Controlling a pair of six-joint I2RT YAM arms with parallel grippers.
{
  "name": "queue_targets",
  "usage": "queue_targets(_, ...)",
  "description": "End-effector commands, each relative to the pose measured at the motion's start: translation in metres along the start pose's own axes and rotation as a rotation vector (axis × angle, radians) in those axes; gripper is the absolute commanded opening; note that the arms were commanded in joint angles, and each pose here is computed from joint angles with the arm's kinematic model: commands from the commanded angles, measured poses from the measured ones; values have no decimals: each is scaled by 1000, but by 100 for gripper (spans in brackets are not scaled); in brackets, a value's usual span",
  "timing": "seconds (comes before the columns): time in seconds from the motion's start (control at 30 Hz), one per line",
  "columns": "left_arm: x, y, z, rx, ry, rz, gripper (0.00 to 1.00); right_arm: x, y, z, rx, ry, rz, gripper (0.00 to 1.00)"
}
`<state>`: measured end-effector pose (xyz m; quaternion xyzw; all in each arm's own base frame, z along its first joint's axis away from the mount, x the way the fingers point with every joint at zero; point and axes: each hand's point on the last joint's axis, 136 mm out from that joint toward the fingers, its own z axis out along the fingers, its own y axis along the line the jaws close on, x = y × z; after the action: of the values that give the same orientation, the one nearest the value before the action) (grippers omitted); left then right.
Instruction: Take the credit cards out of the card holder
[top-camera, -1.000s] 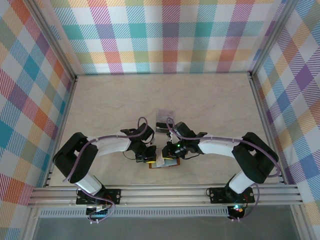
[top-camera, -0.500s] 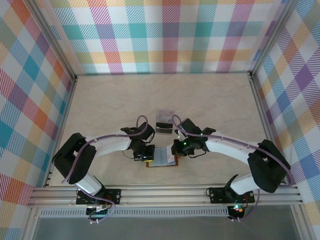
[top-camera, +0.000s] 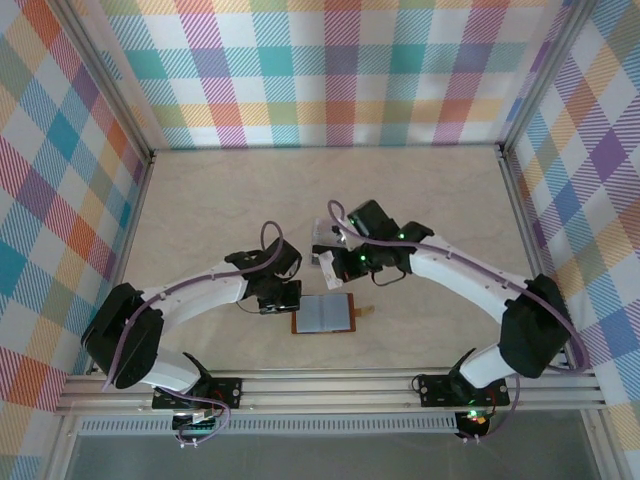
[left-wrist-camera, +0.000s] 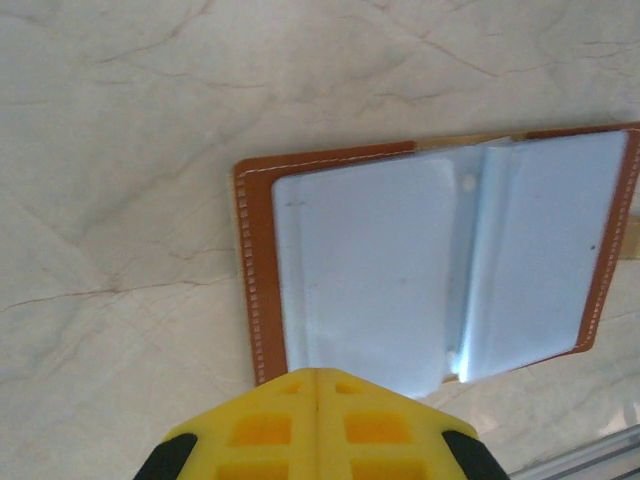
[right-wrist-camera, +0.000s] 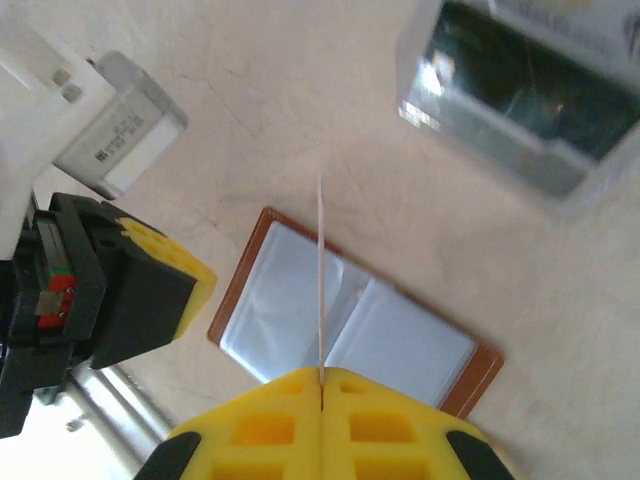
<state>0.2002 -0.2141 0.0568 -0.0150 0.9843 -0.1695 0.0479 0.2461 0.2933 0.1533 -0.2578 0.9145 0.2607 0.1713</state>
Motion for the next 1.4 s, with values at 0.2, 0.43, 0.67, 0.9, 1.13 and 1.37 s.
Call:
queue_targets(0.2, 3, 34, 2, 11, -16, -100, 5, -41, -22, 2, 114, 74, -676, 0)
queue_targets(0.43, 4, 48, -1, 12, -21, -123, 5, -94, -58, -1, 134, 103, -768, 0)
queue_targets(0.67, 6, 55, 0, 11, -11, -139, 5, -120, -65, 0, 35, 84, -867, 0)
queue_targets(0.9, 7, 58, 2, 9, 2, -141, 5, -120, -75, 22, -32, 168, -897, 0)
queue_targets(1.13, 5, 59, 2, 1, 16, -138, 5, -114, -97, 45, -2, 245, -900, 0)
queue_targets(1.37, 8, 64, 6, -2, 19, -149, 5, -99, -113, 58, 8, 334, -899, 0)
